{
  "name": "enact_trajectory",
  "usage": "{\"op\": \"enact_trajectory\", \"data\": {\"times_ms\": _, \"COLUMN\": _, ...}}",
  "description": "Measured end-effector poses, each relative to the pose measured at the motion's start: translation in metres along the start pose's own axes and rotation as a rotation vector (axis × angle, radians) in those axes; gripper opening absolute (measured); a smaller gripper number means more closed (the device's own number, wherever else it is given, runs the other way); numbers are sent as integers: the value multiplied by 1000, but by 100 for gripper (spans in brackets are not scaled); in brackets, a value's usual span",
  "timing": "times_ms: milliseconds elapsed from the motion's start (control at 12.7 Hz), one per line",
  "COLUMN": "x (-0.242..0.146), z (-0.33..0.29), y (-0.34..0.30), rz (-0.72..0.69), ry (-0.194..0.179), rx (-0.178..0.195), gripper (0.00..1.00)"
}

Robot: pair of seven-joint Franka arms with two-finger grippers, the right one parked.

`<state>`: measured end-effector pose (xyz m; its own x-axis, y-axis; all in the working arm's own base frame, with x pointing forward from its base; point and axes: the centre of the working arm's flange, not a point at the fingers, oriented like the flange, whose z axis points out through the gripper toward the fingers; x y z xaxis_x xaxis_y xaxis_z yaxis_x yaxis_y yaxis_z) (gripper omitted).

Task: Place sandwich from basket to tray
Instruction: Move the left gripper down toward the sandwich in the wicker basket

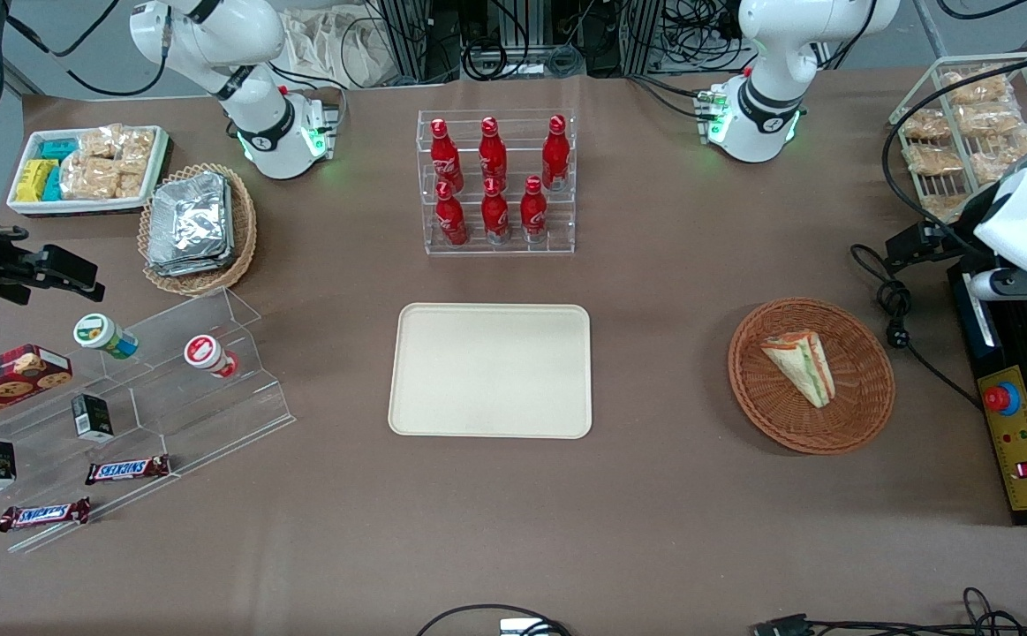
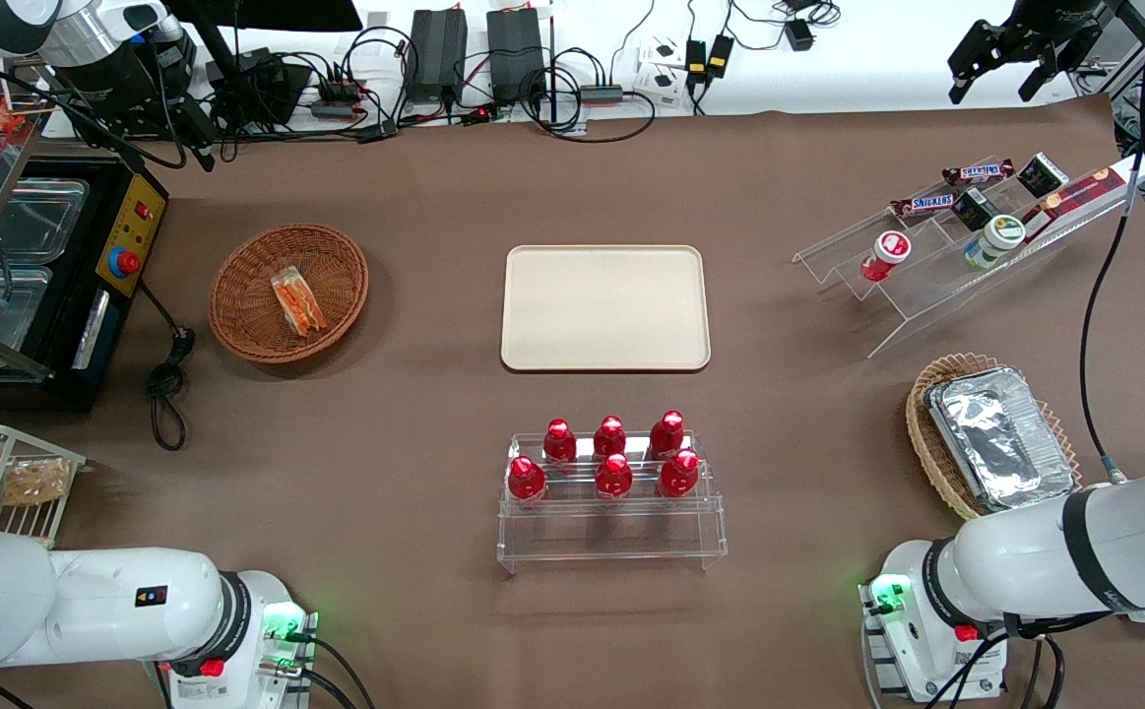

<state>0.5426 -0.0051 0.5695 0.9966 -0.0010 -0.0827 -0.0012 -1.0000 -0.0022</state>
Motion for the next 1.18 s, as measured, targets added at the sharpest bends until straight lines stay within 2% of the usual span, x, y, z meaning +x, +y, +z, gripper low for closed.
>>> {"op": "enact_trajectory", "data": {"times_ms": 707, "x": 16, "z": 21, "y": -3, "rz": -6, "ry": -15, "rx": -1, "gripper": 98}}
{"op": "enact_trajectory", "data": {"times_ms": 1179, "x": 52, "z": 94, "y": -28, "rz": -71, "ry": -99, "rx": -10, "gripper": 96}}
